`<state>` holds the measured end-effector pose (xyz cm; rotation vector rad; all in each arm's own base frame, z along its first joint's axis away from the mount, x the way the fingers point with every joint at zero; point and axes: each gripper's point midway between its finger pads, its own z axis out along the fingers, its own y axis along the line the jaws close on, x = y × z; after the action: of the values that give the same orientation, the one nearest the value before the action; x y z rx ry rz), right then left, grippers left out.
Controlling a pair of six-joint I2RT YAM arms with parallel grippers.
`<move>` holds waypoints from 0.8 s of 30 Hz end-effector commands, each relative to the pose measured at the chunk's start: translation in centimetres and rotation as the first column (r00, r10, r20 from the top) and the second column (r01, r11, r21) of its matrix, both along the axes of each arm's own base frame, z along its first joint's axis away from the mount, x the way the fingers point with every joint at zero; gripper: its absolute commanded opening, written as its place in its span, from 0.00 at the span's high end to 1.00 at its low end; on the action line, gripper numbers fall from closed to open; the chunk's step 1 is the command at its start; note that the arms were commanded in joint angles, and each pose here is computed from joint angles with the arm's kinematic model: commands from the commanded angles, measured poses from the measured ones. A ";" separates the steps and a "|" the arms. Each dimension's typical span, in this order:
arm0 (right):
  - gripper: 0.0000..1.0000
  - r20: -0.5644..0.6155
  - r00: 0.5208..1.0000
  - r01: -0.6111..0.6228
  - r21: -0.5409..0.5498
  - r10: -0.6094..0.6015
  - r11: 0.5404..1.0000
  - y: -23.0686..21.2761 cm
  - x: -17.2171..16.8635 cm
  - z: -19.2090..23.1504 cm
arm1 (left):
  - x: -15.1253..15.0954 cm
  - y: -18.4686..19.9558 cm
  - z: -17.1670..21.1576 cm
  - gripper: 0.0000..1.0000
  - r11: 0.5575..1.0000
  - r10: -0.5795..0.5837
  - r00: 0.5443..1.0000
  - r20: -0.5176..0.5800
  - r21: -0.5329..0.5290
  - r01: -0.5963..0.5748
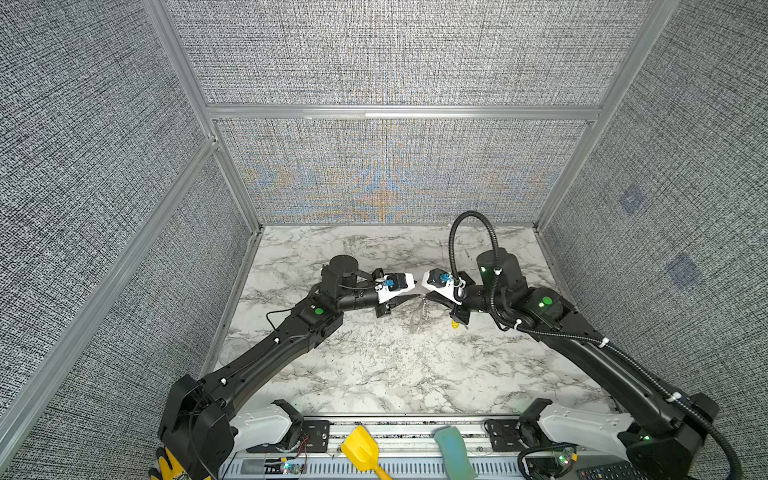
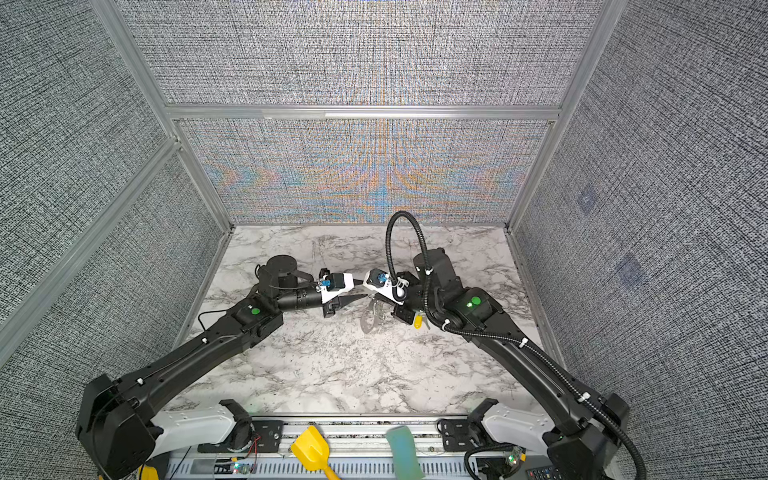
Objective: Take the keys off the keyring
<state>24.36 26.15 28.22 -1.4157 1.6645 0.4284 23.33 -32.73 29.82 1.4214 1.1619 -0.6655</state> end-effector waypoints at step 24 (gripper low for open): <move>1.00 -0.114 0.993 -0.035 -0.062 0.028 0.997 0.5 -0.4 -0.9 | 0.3 -1.8 -3.5 0.86 0.965 -0.013 0.991 0.136 0.260 -0.023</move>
<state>24.46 26.22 26.90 -1.4755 1.7860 0.4475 23.06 -34.61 26.21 1.6624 1.1673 -0.4530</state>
